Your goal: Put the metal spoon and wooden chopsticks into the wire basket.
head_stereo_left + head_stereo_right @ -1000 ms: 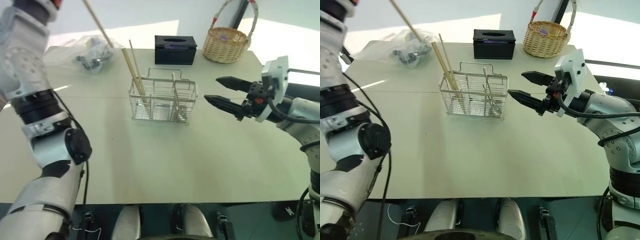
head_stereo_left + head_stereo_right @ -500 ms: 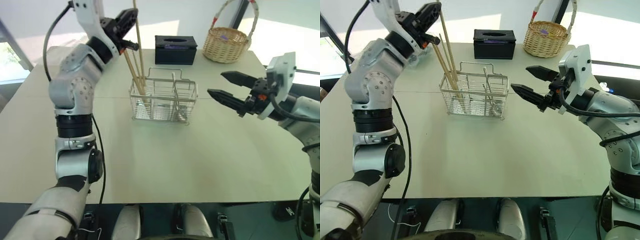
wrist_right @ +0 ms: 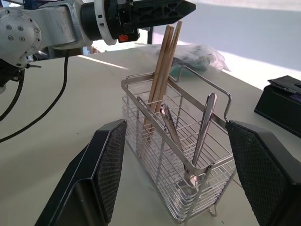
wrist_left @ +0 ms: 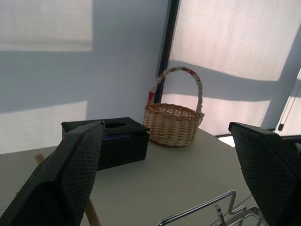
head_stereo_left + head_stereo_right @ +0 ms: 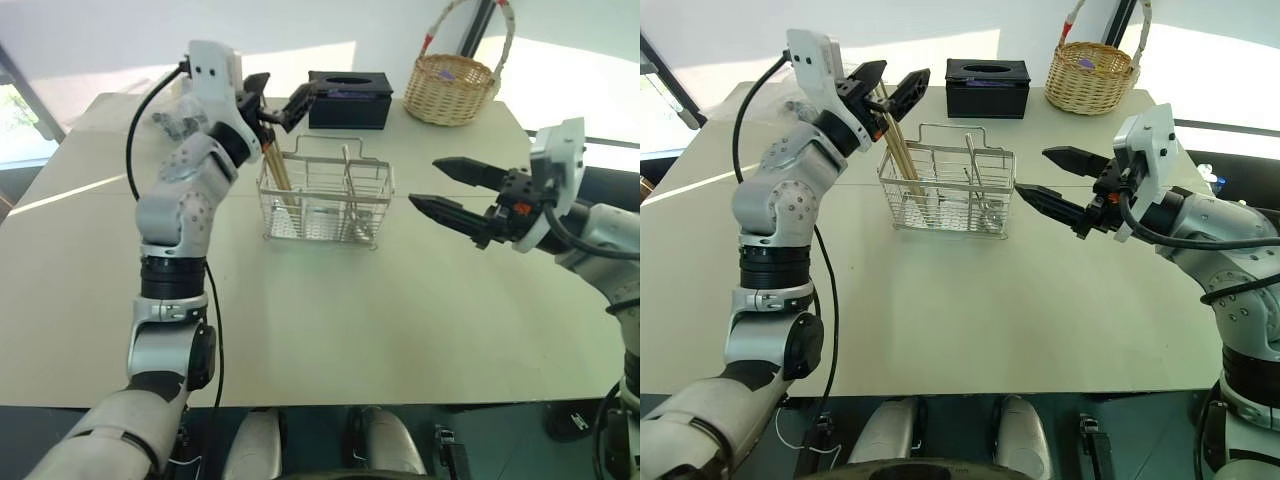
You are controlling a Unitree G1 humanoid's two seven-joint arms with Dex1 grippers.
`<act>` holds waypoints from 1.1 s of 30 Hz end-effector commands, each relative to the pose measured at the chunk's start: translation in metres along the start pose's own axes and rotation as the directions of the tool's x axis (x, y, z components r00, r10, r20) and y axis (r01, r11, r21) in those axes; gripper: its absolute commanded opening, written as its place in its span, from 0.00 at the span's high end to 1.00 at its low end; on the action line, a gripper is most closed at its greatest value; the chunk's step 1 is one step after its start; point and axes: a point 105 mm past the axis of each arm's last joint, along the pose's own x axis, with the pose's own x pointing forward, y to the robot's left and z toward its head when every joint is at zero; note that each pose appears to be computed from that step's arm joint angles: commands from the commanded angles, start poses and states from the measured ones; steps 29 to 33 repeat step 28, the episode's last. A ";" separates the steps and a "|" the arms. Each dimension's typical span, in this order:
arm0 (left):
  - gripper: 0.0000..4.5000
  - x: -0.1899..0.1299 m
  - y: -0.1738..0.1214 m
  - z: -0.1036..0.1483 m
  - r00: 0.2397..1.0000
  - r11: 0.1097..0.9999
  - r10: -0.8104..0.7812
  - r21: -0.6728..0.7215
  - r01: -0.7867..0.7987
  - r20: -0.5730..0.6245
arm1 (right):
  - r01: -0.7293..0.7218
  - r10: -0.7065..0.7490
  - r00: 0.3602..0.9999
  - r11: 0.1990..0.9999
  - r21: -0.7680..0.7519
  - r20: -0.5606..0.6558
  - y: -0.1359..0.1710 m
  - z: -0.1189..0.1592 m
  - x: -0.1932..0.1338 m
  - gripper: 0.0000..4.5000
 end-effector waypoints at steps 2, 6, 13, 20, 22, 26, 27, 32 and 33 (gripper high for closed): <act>0.01 -0.009 0.012 0.061 0.996 0.997 0.011 0.075 -0.018 0.093 | -0.054 0.056 0.998 0.998 -0.038 0.038 0.009 0.009 0.007 0.23; 0.01 -0.028 0.035 0.093 0.997 0.988 0.040 0.144 -0.050 0.073 | -0.072 0.073 0.996 0.997 -0.029 0.042 0.006 0.005 0.010 0.23; 0.01 -0.097 0.050 0.113 0.995 0.885 -0.011 0.461 0.056 -0.100 | -0.131 0.132 0.990 0.991 -0.028 0.041 -0.001 0.002 0.017 0.23; 0.01 -0.164 0.027 0.085 0.933 0.881 -0.102 0.404 0.246 -0.345 | -0.205 0.206 0.978 0.978 -0.031 0.025 0.002 -0.005 0.020 0.23; 0.01 -0.174 0.023 0.078 0.927 0.888 -0.095 0.389 0.243 -0.363 | -0.212 0.213 0.977 0.977 -0.028 0.026 0.003 -0.006 0.021 0.23; 0.01 -0.182 0.024 0.069 0.930 0.894 -0.041 0.402 0.197 -0.364 | -0.225 0.226 0.974 0.974 -0.023 0.023 0.005 -0.009 0.022 0.23; 0.01 -0.186 0.023 0.062 0.921 0.891 -0.032 0.406 0.202 -0.388 | -0.227 0.228 0.973 0.974 -0.022 0.021 0.006 -0.010 0.022 0.23; 0.01 -0.189 0.024 0.055 0.910 0.889 -0.017 0.410 0.203 -0.414 | -0.229 0.229 0.973 0.973 -0.021 0.019 0.006 -0.010 0.022 0.23; 0.01 -0.189 0.024 0.055 0.910 0.889 -0.017 0.410 0.203 -0.414 | -0.229 0.229 0.973 0.973 -0.021 0.019 0.006 -0.010 0.022 0.23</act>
